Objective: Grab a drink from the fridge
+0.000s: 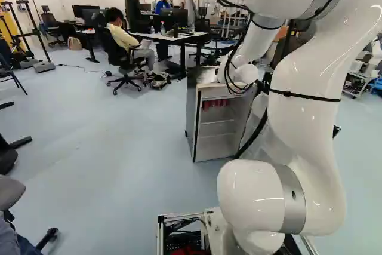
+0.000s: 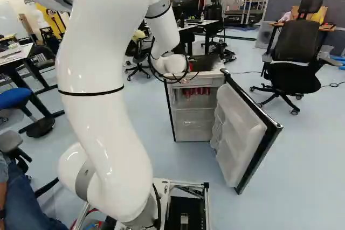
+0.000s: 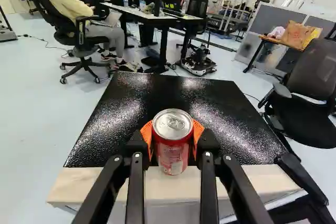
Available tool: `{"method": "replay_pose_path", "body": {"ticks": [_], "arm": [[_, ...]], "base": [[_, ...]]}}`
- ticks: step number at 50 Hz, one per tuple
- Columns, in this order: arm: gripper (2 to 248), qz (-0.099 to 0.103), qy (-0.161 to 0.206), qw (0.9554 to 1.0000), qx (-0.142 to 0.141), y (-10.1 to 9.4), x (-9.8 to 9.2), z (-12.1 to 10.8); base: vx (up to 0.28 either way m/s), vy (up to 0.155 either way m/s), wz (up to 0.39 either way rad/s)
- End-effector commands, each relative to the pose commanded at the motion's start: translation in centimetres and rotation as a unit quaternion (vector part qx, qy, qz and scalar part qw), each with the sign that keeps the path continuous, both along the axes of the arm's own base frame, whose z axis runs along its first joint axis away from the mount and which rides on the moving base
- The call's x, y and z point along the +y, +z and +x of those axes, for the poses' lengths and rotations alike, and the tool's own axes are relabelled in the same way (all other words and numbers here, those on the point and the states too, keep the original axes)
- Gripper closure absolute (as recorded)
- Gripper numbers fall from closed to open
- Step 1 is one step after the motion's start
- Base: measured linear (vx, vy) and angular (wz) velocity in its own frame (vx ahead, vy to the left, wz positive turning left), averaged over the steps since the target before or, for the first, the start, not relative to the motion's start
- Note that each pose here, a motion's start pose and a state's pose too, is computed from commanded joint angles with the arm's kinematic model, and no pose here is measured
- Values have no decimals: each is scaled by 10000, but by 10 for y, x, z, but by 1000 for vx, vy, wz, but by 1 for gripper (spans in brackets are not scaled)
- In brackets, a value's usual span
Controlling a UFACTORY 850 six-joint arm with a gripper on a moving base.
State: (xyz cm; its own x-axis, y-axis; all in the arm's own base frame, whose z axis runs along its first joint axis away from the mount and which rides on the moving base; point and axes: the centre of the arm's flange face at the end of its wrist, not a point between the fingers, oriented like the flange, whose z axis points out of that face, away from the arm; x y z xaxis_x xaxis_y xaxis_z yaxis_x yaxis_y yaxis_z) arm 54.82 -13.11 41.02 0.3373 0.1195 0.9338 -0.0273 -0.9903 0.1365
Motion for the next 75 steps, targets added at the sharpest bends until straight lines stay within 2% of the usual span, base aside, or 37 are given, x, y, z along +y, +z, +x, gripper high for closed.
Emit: {"method": "replay_pose_path", "body": {"ticks": [17, 48, 49, 53, 54, 58, 59, 64, 65, 69, 70, 75], "arm": [[154, 153, -194, 9997, 95, -3, 3, 12], [154, 152, -184, 9997, 92, -4, 4, 14], [138, 152, -184, 9997, 92, -4, 4, 14], [138, 152, -184, 9997, 92, -4, 4, 14], [104, 152, -184, 9997, 92, -4, 4, 14], [104, 152, -184, 9997, 92, -4, 4, 14], [69, 152, -184, 9997, 92, -4, 4, 14], [69, 152, -184, 9997, 92, -4, 4, 14], [32, 152, -184, 9997, 92, -4, 4, 14], [32, 152, -185, 9997, 93, -4, 4, 13], [3, 153, -185, 9997, 94, -3, 4, 13], [3, 155, -192, 9996, 105, -3, 5, 9]], "base": [[0, 0, 0], [0, 0, 0], [0, 0, 0], [0, 0, 0], [0, 0, 0], [0, 0, 0], [0, 0, 0], [0, 0, 0], [0, 0, 0], [0, 0, 0], [0, 0, 0], [0, 0, 0]]}}
